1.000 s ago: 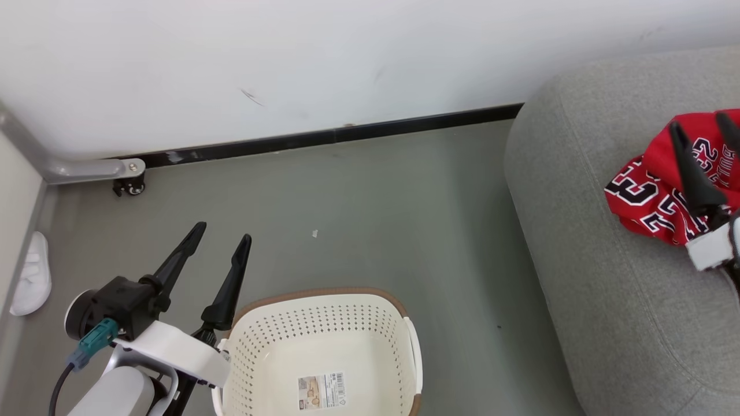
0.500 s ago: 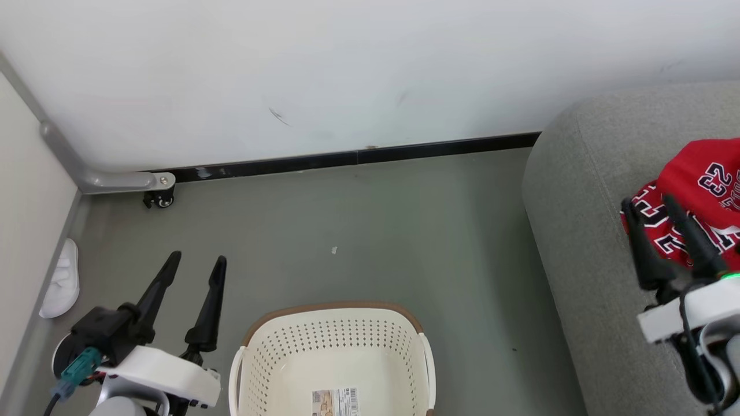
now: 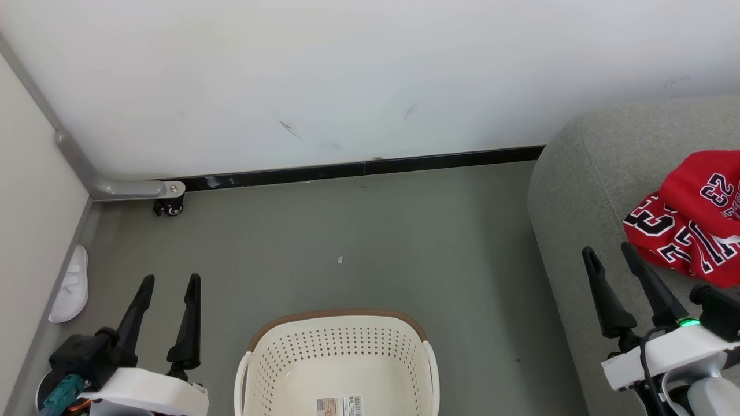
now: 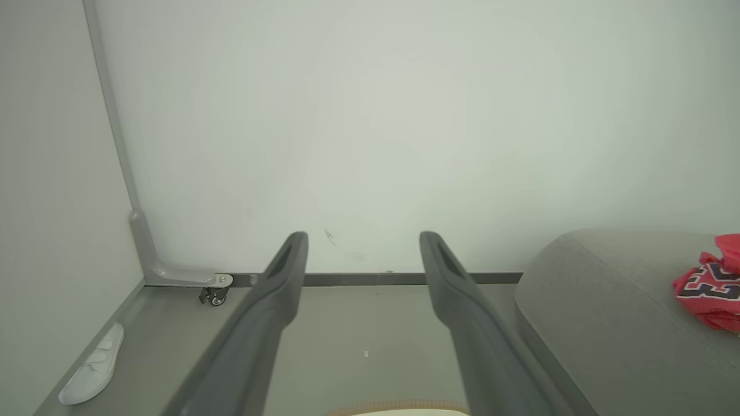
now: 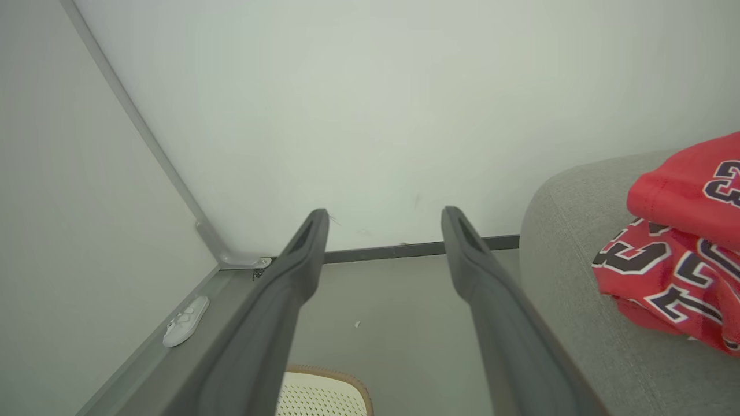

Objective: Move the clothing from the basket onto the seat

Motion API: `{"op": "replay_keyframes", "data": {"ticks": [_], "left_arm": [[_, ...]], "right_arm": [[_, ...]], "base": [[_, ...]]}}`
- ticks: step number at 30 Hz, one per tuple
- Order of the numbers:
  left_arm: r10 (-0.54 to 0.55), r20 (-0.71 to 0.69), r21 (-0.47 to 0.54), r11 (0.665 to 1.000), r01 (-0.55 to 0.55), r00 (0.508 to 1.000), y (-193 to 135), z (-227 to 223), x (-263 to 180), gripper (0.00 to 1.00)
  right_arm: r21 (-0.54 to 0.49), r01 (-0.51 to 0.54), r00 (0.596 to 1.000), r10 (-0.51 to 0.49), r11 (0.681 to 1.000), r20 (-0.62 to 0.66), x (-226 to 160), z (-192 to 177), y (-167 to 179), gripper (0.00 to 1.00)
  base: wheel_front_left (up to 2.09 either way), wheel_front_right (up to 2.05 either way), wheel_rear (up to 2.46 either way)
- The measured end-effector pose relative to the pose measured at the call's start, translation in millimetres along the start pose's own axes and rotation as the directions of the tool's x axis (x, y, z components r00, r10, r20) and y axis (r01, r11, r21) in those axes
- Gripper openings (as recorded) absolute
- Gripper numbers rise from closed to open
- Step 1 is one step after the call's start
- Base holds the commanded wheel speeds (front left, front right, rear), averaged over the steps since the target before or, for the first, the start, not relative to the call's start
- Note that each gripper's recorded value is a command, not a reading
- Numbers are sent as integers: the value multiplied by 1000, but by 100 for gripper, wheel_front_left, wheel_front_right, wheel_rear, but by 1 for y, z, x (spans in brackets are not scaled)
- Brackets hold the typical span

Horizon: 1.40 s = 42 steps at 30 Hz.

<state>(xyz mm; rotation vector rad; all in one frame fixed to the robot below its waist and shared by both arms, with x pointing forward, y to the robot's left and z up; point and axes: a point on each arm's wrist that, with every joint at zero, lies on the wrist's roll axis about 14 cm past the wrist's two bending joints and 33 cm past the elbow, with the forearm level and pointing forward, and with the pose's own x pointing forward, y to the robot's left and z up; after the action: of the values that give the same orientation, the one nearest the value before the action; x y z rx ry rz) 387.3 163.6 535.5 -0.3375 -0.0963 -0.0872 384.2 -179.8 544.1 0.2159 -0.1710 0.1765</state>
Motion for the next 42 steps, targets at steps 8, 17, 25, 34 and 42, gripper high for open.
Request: {"op": "replay_keyframes", "data": {"ticks": [8,17,25,34,42], "left_arm": [[67,-14,23,998,-67,998,19,-5,-16,100],[106,38,56,993,-108,994,29,9,-19,100],[119,0,75,990,-119,993,37,-3,-30,100],[112,10,101,989,-112,994,36,-1,-29,100],[122,4,92,988,-121,993,36,-5,-32,100]], "right_arm": [[11,-18,1000,18,1000,-2,-4,-5,16,100],[13,-51,999,51,999,-12,-4,-10,31,100],[4,-76,997,77,997,-17,-4,-13,42,100],[2,-74,997,74,997,-20,-6,-14,43,100],[10,-69,997,69,998,-29,-8,-17,44,100]], "base": [[0,0,0],[0,0,0],[0,0,0],[0,0,0],[0,0,0]]}}
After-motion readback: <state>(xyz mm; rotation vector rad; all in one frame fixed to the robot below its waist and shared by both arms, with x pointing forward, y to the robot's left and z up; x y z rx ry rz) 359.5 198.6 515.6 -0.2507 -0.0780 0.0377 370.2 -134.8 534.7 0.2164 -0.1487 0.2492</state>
